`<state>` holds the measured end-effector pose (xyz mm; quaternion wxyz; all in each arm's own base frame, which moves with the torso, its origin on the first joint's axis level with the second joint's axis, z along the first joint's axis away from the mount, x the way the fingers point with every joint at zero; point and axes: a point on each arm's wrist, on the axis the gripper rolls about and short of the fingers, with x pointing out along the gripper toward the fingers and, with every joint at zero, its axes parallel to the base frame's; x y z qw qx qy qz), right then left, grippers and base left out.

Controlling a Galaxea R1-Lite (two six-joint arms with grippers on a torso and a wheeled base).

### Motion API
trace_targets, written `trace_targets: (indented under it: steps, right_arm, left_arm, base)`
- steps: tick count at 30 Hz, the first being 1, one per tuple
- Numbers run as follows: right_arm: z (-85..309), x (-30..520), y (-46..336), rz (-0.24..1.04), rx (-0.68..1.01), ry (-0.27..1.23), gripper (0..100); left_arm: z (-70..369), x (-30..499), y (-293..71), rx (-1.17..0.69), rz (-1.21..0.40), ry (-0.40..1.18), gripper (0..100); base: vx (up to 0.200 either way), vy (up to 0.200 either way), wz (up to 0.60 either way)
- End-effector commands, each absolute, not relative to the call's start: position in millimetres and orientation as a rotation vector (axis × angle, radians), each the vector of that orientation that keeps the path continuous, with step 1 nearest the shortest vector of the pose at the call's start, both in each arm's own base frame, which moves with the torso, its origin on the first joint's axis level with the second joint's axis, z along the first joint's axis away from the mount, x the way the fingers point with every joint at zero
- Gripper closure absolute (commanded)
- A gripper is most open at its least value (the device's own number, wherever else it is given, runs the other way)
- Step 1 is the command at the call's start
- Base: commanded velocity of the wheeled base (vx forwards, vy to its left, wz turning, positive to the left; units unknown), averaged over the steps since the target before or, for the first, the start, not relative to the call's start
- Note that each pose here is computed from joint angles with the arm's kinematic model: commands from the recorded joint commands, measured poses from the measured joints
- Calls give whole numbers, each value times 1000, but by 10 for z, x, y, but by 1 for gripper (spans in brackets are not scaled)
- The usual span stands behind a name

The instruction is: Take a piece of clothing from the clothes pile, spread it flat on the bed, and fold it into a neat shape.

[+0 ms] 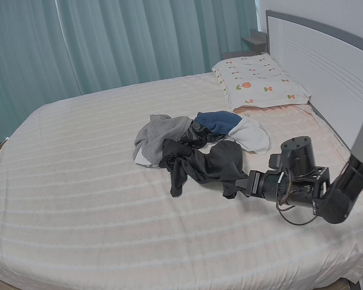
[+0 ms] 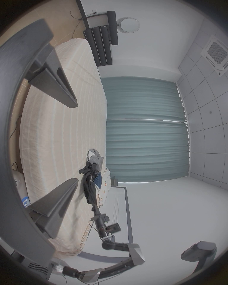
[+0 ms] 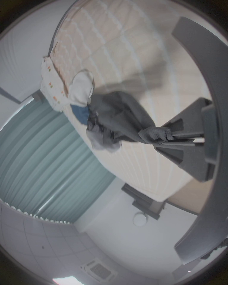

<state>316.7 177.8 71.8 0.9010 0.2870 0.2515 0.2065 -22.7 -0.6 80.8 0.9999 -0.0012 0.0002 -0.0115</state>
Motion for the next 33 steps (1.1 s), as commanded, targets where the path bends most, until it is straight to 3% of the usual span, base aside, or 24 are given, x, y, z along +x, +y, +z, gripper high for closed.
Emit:
trace_targets:
  steps: [1,7,13,15,16,17,21,23,27,33]
  right_arm:
    - [1470,2219,1676,667,629,388,100]
    - [1684,1881,1439,698,644,326,100]
    - [1499,1718,1378,697,635,403,100]
    - [1468,1691,1386,702,625,416,100]
    - [1468,1691,1386,702,625,416,100]
    - [1495,1659,1403,717,631,410,100]
    - [1508,1636,1409,727,630,407,100]
    - [1533,1619,1418,734,631,395,100]
    - [1602,1597,1395,730,639,359,100]
    - [1643,1606,1413,731,644,342,100]
  left_arm:
    - [761,-229,-7,-5,-25,-3,0]
    - [762,-229,-7,8,-25,-5,0]
    - [765,-229,-9,35,-31,-8,0]
    - [1360,-365,-6,-12,-34,-210,0]
    - [1360,-365,-6,-12,-34,-210,0]
    - [1785,-320,-8,-92,-55,-217,0]
    - [1795,-129,-17,-62,-87,-88,0]
    - [1697,89,-33,52,-151,66,0]
    - [1678,412,-53,150,-242,222,0]
    - [1583,879,-184,177,-397,402,0]
  base:
    - [0,0,0]
    - [0,0,0]
    - [0,0,0]
    - [0,0,0]
    - [0,0,0]
    - [0,0,0]
    - [0,0,0]
    - [0,0,0]
    - [0,0,0]
    - [0,0,0]
